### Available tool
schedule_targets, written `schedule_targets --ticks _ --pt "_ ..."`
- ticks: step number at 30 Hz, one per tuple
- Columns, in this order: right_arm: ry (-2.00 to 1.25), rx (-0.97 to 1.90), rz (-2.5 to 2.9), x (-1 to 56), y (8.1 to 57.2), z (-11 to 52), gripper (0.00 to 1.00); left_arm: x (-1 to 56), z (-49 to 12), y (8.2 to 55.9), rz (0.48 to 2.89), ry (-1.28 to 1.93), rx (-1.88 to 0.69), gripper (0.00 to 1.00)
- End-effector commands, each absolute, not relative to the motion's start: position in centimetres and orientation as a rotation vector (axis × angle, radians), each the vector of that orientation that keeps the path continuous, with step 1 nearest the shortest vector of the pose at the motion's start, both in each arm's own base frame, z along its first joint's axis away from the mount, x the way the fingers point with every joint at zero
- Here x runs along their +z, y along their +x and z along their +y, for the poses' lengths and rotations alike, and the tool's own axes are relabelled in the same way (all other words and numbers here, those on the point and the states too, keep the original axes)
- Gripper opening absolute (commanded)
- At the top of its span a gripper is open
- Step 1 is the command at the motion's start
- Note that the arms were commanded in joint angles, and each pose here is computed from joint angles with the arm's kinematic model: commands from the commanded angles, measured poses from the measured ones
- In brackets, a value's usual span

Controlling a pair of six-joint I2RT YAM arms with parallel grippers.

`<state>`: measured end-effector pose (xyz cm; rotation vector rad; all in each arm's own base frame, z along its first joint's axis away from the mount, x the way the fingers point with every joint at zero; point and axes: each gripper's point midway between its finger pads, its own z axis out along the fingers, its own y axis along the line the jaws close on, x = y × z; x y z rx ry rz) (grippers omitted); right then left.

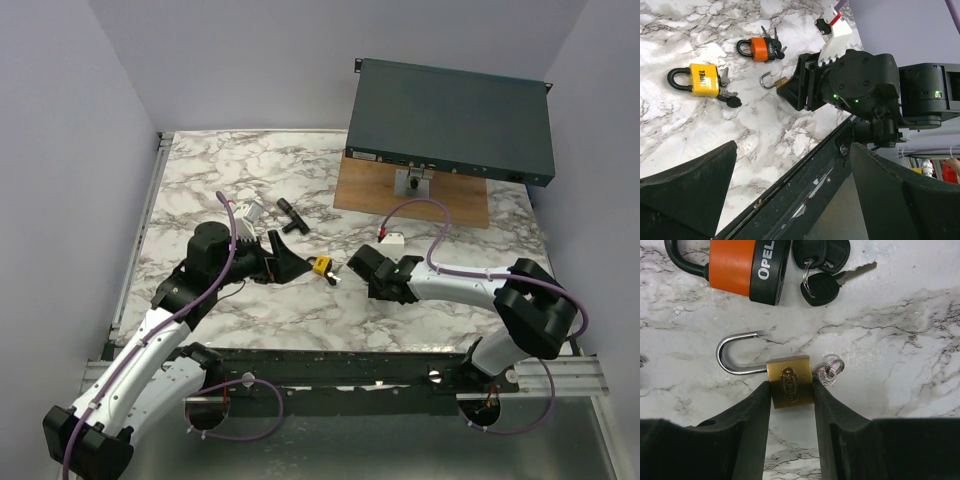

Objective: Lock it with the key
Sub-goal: Pick up the lock from the center of the board.

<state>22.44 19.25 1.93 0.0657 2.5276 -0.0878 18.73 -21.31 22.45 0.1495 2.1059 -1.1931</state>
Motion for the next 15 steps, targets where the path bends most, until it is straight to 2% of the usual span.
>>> schedule_targets --ticks 1,5,8,12,15 --pt "0.068 -0.098 2.546 1.4 22.2 19.0 0.38 22.7 -21.5 18.8 2.1 0.15 -1.208 0.93" --pt "0.073 -0.07 2.545 1.8 21.9 18.9 0.3 22.4 -21.4 18.9 2.105 0.144 -1.204 0.93" --pt "0.076 -0.032 2.532 2.7 21.9 19.2 0.16 22.3 -21.5 18.9 2.106 0.152 -1.205 0.93" --pt "0.064 0.061 2.494 5.2 22.4 20.2 0.02 22.5 -21.6 19.0 2.092 0.191 -1.194 0.92" --pt "0.036 0.169 2.456 7.7 22.6 21.3 0.01 23.3 -21.9 18.9 2.067 0.244 -1.196 0.9"
